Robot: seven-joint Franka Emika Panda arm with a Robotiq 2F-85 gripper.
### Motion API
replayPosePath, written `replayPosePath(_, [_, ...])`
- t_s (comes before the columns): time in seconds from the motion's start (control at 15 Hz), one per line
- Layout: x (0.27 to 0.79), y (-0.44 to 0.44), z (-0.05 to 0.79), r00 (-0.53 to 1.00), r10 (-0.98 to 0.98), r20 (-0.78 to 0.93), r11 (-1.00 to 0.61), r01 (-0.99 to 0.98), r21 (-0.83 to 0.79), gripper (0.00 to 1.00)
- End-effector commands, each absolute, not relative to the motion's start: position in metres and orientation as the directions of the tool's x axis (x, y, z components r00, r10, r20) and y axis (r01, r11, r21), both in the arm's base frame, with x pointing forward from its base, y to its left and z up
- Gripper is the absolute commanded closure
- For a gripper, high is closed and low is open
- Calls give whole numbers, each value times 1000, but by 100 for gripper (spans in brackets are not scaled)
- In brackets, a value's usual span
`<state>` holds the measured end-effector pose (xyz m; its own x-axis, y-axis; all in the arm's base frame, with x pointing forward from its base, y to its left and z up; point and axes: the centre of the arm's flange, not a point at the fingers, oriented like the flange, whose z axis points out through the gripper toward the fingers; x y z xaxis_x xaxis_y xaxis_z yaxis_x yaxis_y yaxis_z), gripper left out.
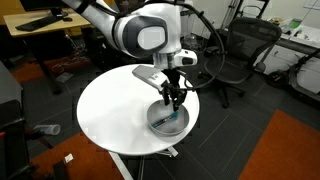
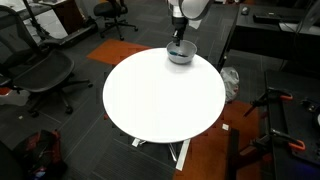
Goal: Put the marker in the white bowl then remove it and put it on the table
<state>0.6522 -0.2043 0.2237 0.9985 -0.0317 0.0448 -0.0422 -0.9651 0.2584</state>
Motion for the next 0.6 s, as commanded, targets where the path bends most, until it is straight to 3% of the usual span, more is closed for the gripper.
replayPosePath(0.0, [668,-211,226,999,-28,22,-972,-33,235,18])
replayPosePath(0.13, [670,-212,227,999,-30,23,-972,-35,233,3])
replayPosePath(0.2, [671,-212,227,999,-33,23,-972,-37,233,0])
replayPosePath(0.53, [672,-213,222,999,-35,2,-977,-35,210,0])
